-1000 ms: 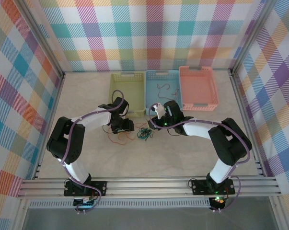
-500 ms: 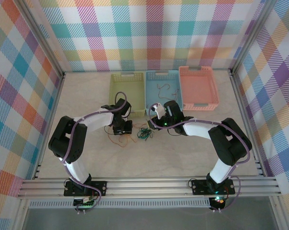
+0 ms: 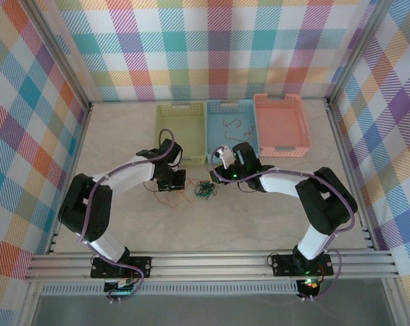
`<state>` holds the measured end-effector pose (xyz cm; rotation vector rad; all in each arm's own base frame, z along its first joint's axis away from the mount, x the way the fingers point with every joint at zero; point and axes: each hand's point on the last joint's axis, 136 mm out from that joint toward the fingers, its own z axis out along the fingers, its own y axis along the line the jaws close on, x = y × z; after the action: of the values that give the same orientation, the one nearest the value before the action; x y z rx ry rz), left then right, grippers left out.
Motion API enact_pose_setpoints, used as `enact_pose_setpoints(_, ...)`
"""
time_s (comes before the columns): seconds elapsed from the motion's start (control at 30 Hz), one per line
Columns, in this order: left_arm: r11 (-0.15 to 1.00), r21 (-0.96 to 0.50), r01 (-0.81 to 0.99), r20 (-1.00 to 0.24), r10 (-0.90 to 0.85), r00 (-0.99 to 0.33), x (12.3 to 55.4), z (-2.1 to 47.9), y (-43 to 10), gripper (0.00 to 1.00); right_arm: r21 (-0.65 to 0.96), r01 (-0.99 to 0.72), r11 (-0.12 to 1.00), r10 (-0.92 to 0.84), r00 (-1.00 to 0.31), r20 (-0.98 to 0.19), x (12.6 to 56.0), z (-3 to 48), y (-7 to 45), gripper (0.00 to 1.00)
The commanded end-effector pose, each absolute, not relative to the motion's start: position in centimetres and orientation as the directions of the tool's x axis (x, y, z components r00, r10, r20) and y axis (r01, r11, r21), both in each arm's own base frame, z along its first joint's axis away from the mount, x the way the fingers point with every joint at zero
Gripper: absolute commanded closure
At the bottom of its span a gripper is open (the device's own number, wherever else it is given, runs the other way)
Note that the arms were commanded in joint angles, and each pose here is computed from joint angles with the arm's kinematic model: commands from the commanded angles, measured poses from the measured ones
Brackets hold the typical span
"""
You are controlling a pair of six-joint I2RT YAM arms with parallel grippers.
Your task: Untangle the cables
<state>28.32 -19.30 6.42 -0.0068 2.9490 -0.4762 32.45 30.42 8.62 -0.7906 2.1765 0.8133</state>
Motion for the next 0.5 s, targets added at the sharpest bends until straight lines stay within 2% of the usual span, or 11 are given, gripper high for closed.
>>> enact_pose_setpoints(0.0,0.937,-0.350,0.017,-0.148,-0.037,-0.988,27.1,7.8,-19.6,1.00,0.315,-0.728,0.609,-0.280,-0.569,-0.774,32.7,9.7,30.7,0.69)
enact_pose_setpoints(0.1,0.937,-0.350,0.022,-0.148,-0.033,-0.988,26.7,8.1,-19.4,1.00,0.315,-0.728,0.609,-0.280,-0.569,-0.773,32.7,9.7,30.7,0.69)
enact_pose_setpoints(0.13,0.938,-0.346,0.019,-0.146,-0.033,-0.989,26.6,8.0,-19.3,0.96,0.315,-0.728,0.609,-0.279,-0.569,-0.774,32.7,9.7,30.7,0.69)
enact_pose_setpoints(0.2,0.944,-0.330,0.016,-0.133,-0.030,-0.991,26.4,7.4,-19.0,0.86,0.316,-0.728,0.609,-0.280,-0.569,-0.773,32.7,9.7,30.7,0.69)
enact_pose_setpoints(0.3,0.951,-0.311,0.004,-0.102,-0.029,-0.994,26.1,6.2,-18.7,0.62,0.317,-0.729,0.607,-0.280,-0.569,-0.773,32.6,9.7,30.7,0.69)
enact_pose_setpoints(0.47,0.956,-0.294,-0.001,-0.090,-0.029,-0.996,26.0,5.3,-18.6,0.36,0.319,-0.729,0.606,-0.279,-0.570,-0.773,32.7,9.7,30.7,0.69)
